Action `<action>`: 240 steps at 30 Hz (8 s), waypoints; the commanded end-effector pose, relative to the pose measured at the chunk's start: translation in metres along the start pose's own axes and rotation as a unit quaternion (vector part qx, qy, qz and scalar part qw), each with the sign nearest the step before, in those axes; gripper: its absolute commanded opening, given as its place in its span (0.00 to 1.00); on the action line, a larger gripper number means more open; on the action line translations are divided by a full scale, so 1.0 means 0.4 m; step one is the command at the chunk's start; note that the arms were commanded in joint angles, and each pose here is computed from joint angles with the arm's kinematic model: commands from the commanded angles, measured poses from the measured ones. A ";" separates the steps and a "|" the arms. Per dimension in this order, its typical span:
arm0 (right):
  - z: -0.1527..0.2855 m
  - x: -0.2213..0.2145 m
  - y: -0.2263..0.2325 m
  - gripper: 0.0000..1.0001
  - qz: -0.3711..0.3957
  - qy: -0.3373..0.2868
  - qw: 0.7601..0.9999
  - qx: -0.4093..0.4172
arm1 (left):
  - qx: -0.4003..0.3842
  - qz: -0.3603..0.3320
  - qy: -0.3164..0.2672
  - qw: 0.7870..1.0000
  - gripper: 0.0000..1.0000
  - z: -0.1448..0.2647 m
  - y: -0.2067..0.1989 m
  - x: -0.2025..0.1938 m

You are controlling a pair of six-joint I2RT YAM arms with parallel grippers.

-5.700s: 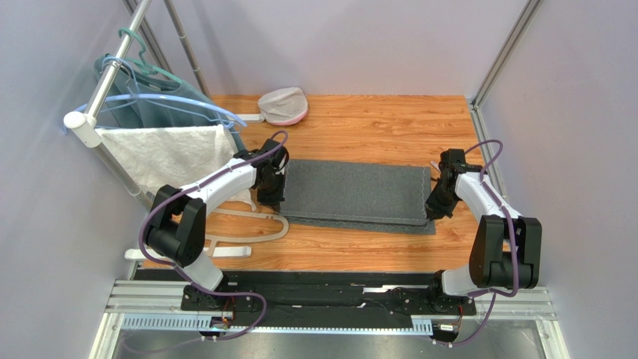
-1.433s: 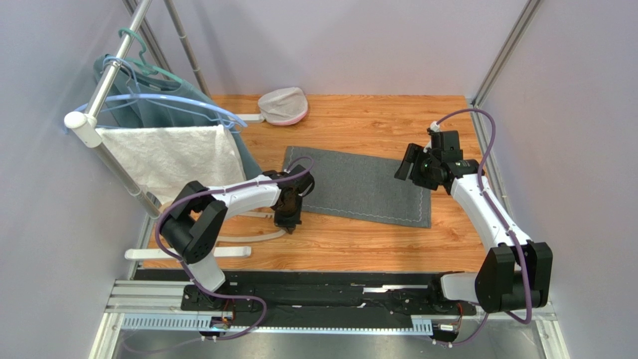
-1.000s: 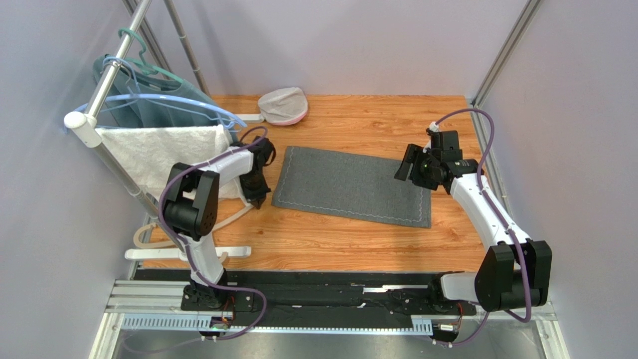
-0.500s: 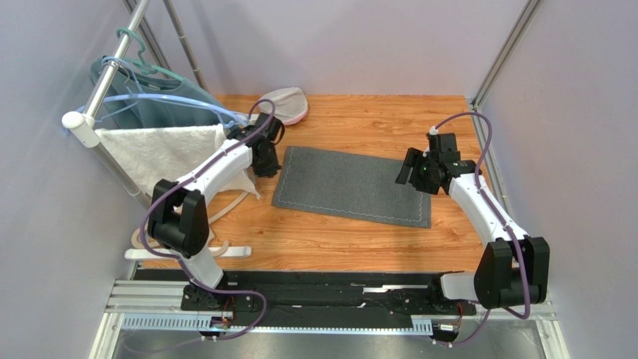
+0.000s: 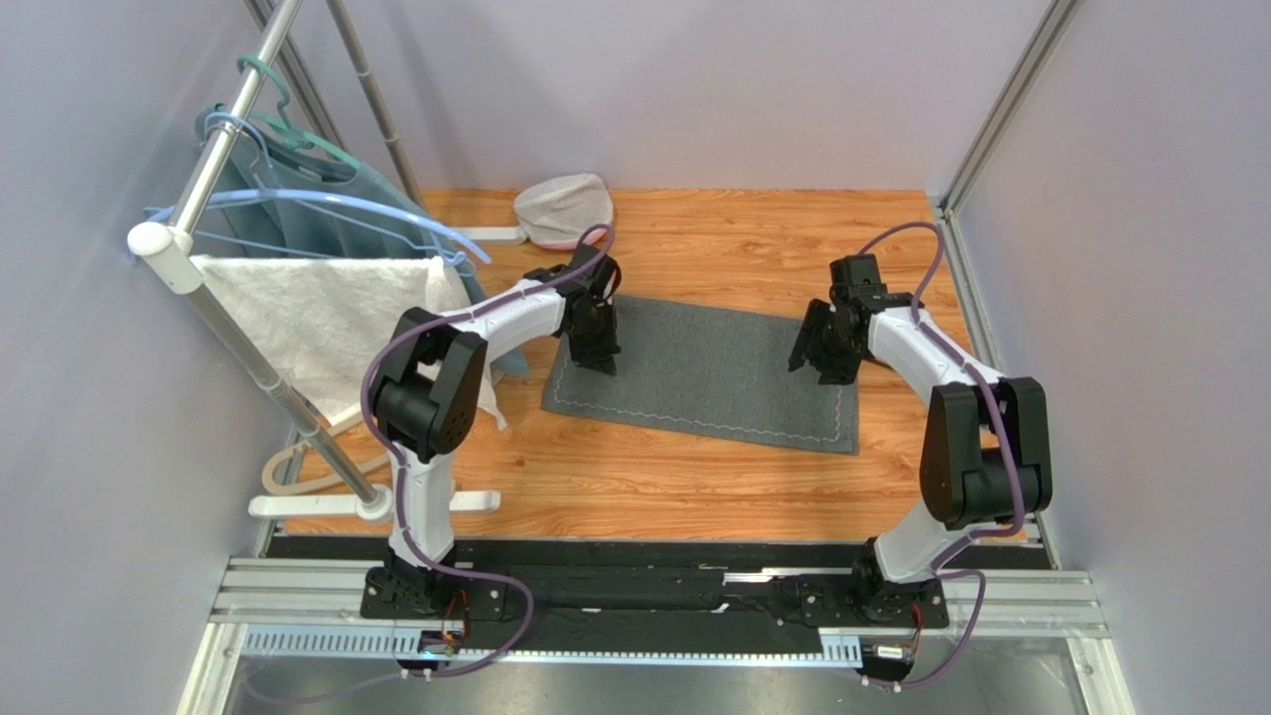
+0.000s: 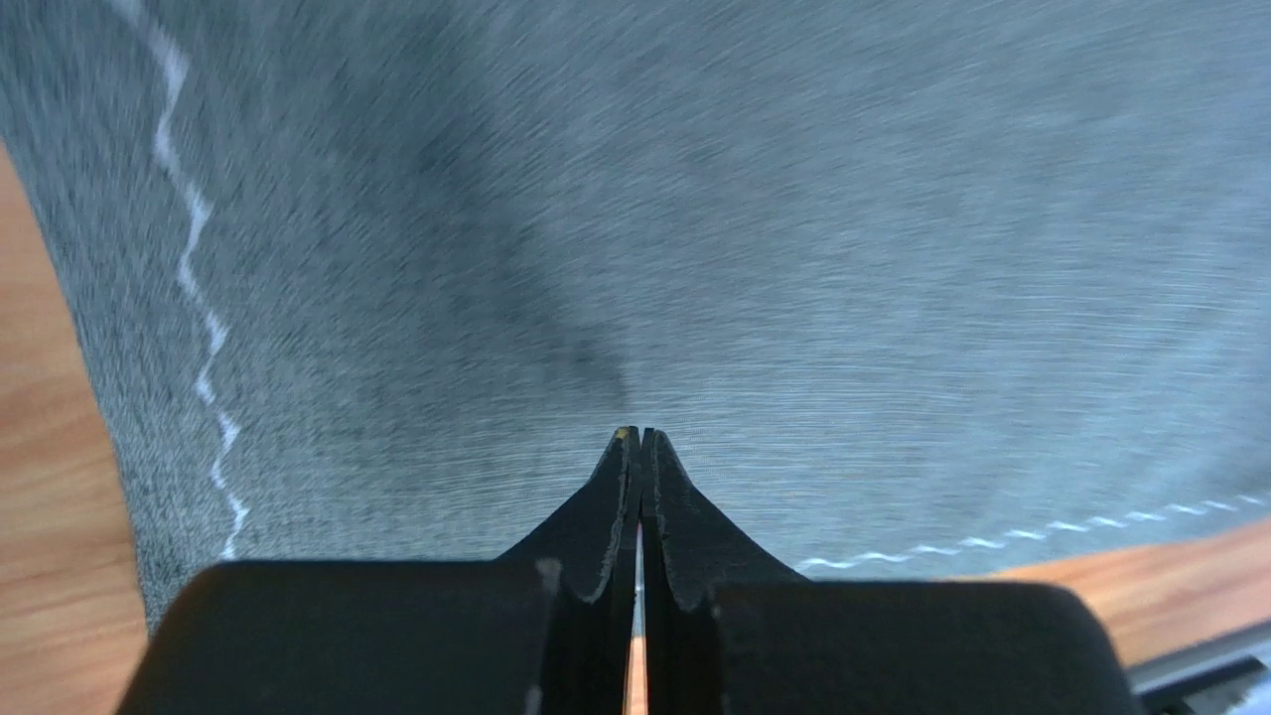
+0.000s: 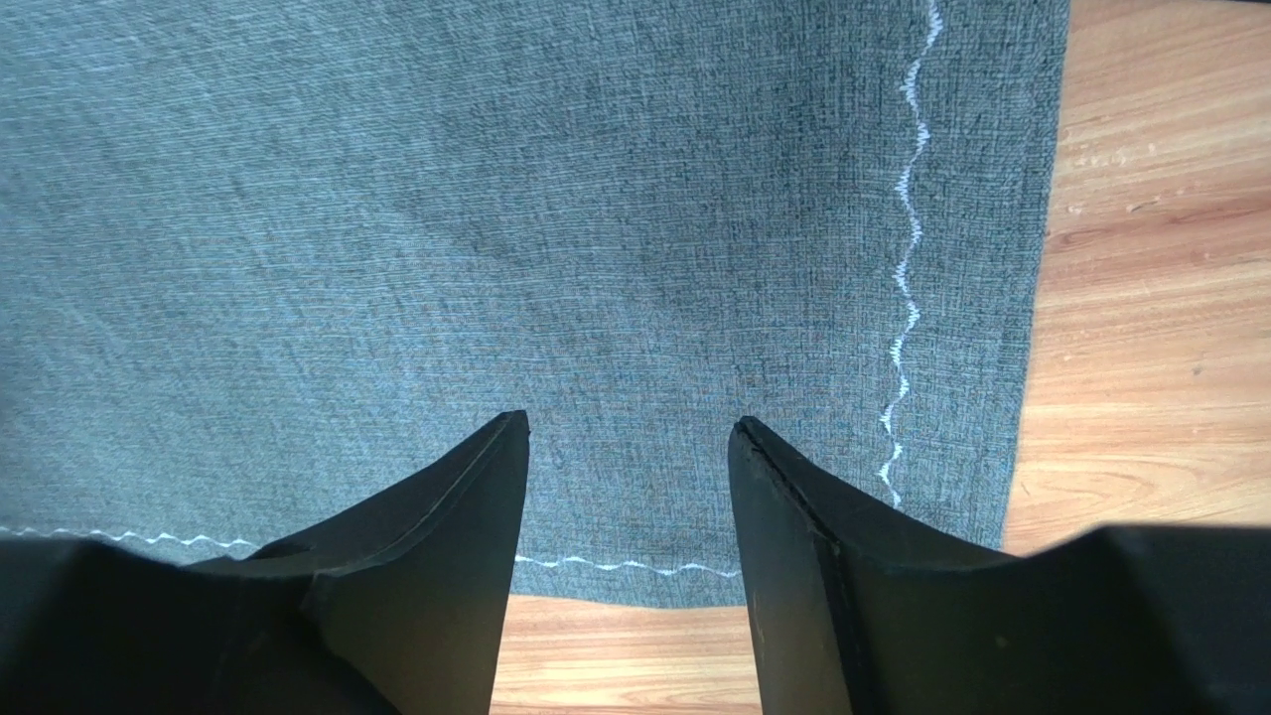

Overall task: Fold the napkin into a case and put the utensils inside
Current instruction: Pick up the rectangle-folded napkin from the center of the board, then fold the rectangle-folded napkin at the center of the board.

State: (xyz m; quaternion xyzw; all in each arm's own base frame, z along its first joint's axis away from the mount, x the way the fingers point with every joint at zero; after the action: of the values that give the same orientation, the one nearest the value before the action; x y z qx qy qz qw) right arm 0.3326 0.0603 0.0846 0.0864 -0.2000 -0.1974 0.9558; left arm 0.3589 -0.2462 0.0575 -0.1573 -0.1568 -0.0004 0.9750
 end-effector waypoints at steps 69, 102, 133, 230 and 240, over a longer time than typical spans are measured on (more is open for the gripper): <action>-0.149 0.266 0.033 0.48 0.016 -0.047 0.999 0.011 | 0.060 0.044 -0.080 0.994 0.07 0.073 0.094 0.222; -0.133 0.033 -0.131 0.59 0.055 0.037 0.994 -0.086 | -0.123 -0.077 0.008 0.989 0.10 0.076 -0.259 -0.033; 0.163 0.089 -0.042 0.00 0.053 -0.092 0.994 -0.027 | -0.121 0.004 0.098 0.988 0.07 -0.155 -0.435 -0.121; 0.230 -0.235 0.386 0.71 0.169 0.033 0.950 0.260 | 0.019 -0.081 -0.001 0.996 0.35 0.204 0.033 -0.250; 0.161 -0.196 0.233 0.64 0.151 0.037 0.959 0.238 | -0.118 -0.181 -0.026 0.976 0.43 0.284 -0.179 -0.077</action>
State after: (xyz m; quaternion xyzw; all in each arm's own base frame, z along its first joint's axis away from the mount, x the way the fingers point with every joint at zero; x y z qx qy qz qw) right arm 0.2802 0.1716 0.1570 0.2904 -0.2474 -0.0349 0.9237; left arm 0.2686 -0.2559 0.1388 -0.2007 -0.1868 -0.1231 0.9538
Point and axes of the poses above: each gripper's point midway between its finger pads, its own z axis back along the fingers, its own y axis along the line the jaws close on, x = y × z, the point moved 2 cm from there along z, back along the fingers, and after that the axes turned 2 degrees about -z, right-handed, at the moved point
